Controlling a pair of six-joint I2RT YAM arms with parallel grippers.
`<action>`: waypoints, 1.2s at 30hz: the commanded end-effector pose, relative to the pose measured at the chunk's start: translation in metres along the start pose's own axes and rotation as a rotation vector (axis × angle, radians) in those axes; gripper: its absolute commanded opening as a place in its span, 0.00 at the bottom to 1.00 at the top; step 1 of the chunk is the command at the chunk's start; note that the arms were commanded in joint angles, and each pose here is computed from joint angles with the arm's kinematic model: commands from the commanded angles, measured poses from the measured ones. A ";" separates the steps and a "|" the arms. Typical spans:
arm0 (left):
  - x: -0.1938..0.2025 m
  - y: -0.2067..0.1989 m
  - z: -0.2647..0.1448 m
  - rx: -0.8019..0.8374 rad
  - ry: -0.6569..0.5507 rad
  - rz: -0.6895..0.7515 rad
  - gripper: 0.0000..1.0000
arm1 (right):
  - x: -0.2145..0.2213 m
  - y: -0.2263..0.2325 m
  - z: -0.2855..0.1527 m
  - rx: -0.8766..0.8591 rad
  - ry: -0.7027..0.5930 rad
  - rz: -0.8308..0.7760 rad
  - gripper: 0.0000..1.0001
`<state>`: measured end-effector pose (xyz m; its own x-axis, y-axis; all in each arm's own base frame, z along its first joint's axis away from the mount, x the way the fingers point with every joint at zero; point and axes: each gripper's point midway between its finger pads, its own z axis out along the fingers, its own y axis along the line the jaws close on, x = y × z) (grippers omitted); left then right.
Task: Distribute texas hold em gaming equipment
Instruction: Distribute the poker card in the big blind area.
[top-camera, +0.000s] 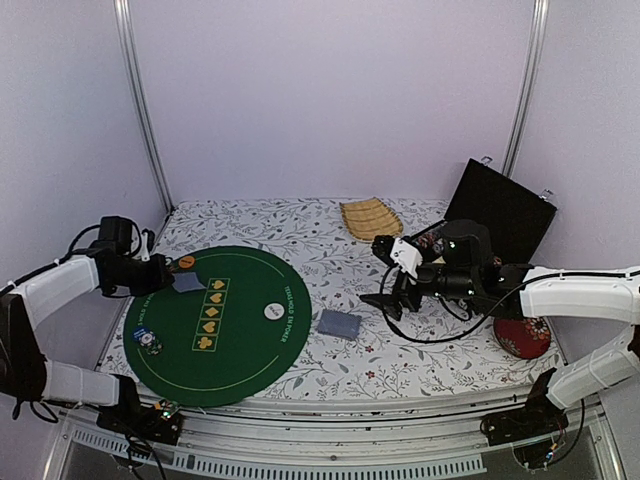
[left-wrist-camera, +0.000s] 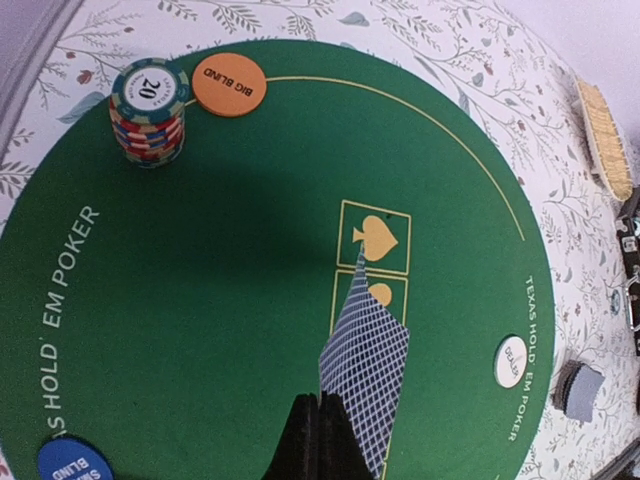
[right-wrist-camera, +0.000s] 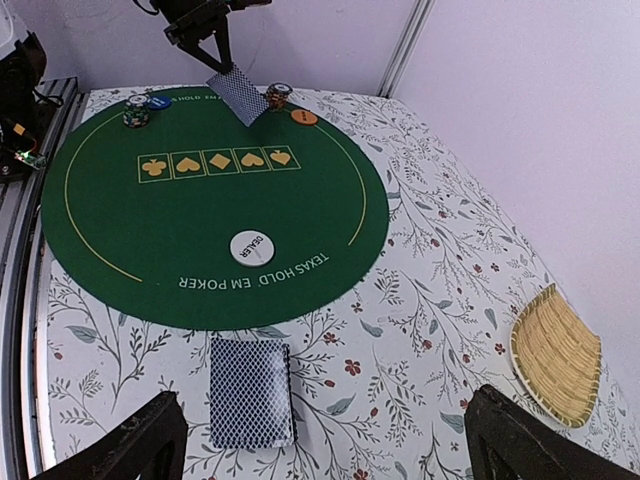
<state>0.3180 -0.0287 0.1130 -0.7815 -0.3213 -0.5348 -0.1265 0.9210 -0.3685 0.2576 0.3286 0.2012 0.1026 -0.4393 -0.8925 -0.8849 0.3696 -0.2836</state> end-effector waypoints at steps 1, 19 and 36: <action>-0.013 0.006 -0.001 0.026 -0.073 -0.040 0.00 | -0.006 -0.003 -0.004 0.008 -0.028 -0.015 0.99; -0.095 -0.014 0.093 0.092 -0.309 -0.318 0.00 | -0.004 -0.007 -0.004 0.022 -0.016 -0.022 0.99; -0.091 0.016 0.181 -0.082 -0.309 -0.572 0.00 | 0.000 -0.009 -0.009 0.040 0.006 -0.023 0.99</action>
<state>0.4899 -0.0255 0.0229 -0.3992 -0.7869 -0.4705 -0.4991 0.6170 -0.6084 0.2615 0.3241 0.2013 0.1103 -0.4520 -0.8852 -0.8754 0.3775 -0.3019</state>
